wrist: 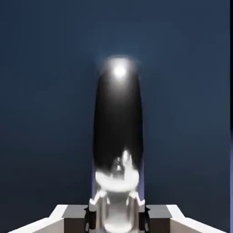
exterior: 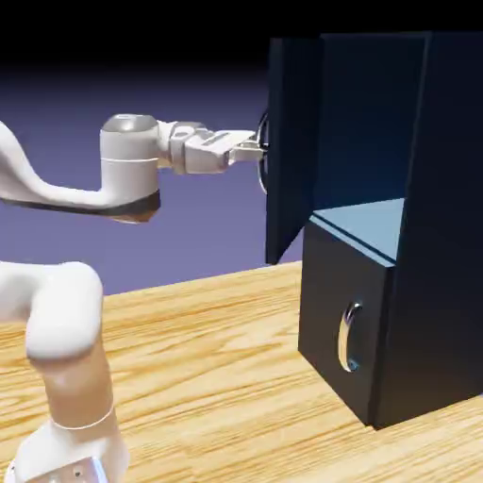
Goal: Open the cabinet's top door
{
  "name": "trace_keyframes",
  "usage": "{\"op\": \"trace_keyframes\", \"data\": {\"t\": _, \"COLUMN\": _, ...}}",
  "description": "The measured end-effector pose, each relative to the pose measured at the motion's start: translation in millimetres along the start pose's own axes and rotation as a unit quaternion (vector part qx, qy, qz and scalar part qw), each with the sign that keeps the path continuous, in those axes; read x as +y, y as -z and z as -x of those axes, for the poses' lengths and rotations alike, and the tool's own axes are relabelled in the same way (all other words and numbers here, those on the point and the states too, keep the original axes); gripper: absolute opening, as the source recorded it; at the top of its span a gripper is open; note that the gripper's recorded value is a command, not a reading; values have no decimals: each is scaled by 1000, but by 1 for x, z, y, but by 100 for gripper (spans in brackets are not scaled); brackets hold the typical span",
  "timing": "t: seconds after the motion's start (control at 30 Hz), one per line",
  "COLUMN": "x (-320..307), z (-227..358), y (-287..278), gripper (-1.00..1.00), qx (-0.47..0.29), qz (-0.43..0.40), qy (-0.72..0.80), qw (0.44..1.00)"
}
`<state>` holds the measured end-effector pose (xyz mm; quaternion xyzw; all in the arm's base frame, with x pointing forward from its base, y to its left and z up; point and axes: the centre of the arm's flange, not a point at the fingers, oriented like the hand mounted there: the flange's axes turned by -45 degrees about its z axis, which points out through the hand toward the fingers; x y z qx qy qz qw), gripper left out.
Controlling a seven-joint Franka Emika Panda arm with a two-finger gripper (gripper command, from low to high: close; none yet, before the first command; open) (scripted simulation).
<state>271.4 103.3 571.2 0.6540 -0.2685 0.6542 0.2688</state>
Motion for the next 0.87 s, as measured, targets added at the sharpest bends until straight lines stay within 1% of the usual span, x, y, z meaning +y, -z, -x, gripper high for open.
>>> {"op": "trace_keyframes", "data": {"t": 0.4, "x": -62, "z": 0, "y": 69, "gripper": -100, "qx": 0, "qz": 171, "qy": 0, "qw": 985}}
{"op": "trace_keyframes", "data": {"t": 0.8, "x": -149, "z": 0, "y": 115, "gripper": -100, "qx": 0, "qz": 346, "qy": 0, "qw": 938}}
{"op": "trace_keyframes", "data": {"t": 0.83, "x": -153, "z": 0, "y": 116, "gripper": 100, "qx": 0, "qz": 353, "qy": 0, "qw": 936}}
{"op": "trace_keyframes", "data": {"t": 0.87, "x": -153, "z": 0, "y": 116, "gripper": 100, "qx": 0, "qz": 354, "qy": 0, "qw": 935}}
